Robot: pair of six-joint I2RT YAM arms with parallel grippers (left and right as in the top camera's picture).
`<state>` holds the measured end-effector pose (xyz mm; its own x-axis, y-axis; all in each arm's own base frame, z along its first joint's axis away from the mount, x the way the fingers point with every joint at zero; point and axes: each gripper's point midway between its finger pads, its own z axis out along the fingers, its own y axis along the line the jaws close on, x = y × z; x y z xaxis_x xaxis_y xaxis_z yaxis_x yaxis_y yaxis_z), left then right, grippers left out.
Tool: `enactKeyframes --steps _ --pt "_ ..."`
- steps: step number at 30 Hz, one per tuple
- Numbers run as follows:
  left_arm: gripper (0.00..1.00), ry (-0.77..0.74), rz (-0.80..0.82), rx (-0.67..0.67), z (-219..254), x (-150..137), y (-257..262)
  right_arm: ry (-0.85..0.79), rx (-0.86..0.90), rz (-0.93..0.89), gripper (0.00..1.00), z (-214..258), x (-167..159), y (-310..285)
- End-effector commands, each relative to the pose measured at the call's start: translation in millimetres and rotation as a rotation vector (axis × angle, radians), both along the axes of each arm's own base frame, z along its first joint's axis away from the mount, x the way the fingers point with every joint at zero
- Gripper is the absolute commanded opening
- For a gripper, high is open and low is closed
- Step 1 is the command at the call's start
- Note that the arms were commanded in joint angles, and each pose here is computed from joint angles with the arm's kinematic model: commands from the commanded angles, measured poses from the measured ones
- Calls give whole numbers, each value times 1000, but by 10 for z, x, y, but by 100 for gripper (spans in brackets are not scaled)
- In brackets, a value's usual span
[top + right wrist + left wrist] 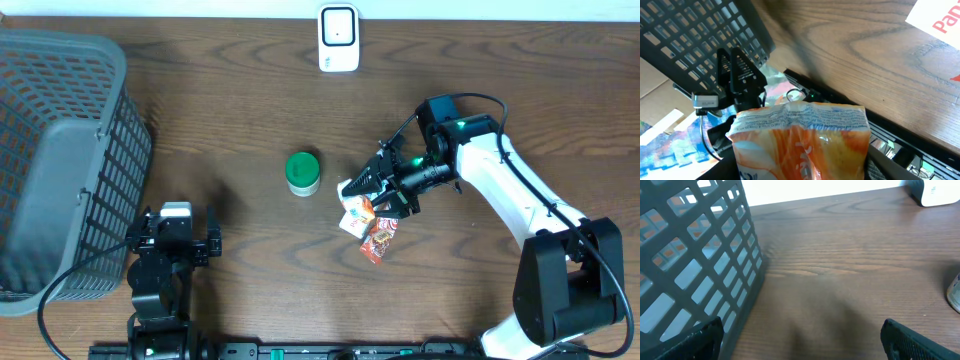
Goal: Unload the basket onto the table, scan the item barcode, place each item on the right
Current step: 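Lift the tissue pack and carry it toward the white scanner, then hold the tissue pack in front of the white scanner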
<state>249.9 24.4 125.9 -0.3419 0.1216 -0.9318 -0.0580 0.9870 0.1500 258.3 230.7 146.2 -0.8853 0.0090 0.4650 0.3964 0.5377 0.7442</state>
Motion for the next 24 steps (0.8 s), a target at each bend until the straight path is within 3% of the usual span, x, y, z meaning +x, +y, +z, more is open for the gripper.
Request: enactKeyframes --steps 1,5,10,16,24 --pt "100 1 9 6 -8 -4 17 -17 34 -1 54 91 0 12" --pt "100 1 9 6 -8 -4 17 -80 -27 -1 54 -21 87 -30" --pt "100 1 9 6 -8 -4 17 -235 16 -5 49 14 339 39" --pt "100 1 9 6 -8 -4 17 -591 80 -7 41 179 855 156" --pt "100 1 9 6 -8 -4 17 -988 -98 -134 44 311 1624 36"
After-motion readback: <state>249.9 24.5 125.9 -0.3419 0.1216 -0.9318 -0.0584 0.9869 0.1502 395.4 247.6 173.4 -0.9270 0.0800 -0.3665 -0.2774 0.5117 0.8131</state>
